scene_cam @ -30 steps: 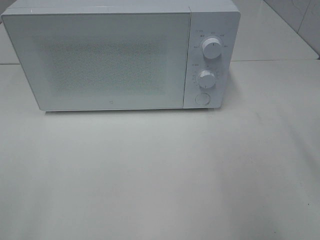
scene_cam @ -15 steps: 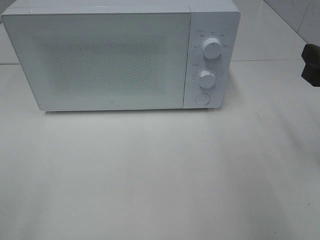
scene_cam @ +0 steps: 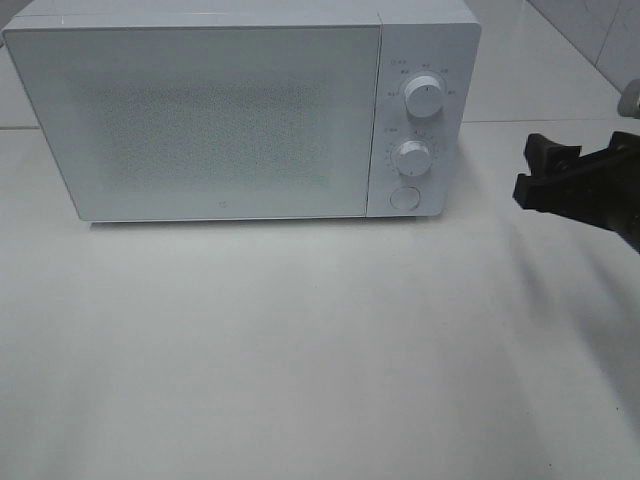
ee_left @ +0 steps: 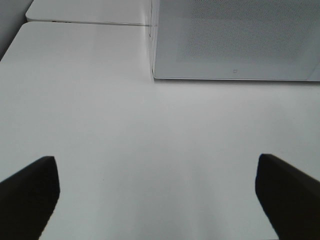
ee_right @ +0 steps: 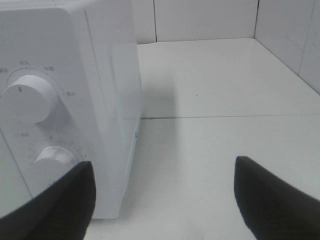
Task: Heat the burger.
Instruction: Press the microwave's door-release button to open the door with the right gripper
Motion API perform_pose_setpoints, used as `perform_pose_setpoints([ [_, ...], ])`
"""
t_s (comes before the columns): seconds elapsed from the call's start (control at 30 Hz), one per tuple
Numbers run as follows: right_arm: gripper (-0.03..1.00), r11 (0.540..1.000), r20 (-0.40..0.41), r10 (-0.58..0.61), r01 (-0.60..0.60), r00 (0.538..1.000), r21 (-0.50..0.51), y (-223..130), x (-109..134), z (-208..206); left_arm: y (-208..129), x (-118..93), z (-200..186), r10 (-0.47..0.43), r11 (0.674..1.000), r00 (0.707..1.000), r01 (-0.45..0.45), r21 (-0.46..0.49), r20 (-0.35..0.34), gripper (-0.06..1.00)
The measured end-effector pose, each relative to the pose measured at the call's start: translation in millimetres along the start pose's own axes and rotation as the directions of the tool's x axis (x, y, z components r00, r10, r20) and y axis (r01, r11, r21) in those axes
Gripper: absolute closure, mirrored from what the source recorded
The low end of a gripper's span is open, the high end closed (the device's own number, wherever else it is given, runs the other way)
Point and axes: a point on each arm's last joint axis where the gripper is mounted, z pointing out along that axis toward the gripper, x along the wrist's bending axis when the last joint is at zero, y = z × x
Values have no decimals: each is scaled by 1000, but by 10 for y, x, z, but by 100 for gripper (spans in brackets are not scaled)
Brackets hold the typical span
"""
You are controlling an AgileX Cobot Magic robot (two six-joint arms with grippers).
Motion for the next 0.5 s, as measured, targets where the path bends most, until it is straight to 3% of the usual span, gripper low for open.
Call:
perform_pose_setpoints([
  [0.17,24,999,-30,-27,28,999,38,-156,278,-10,0,0,0,0,1000,1000,0,0,0,-4],
  [0.5,24,997,-29,-51,52,998,54,-285,549,-105,0,0,0,0,1000,1000,0,0,0,-4],
])
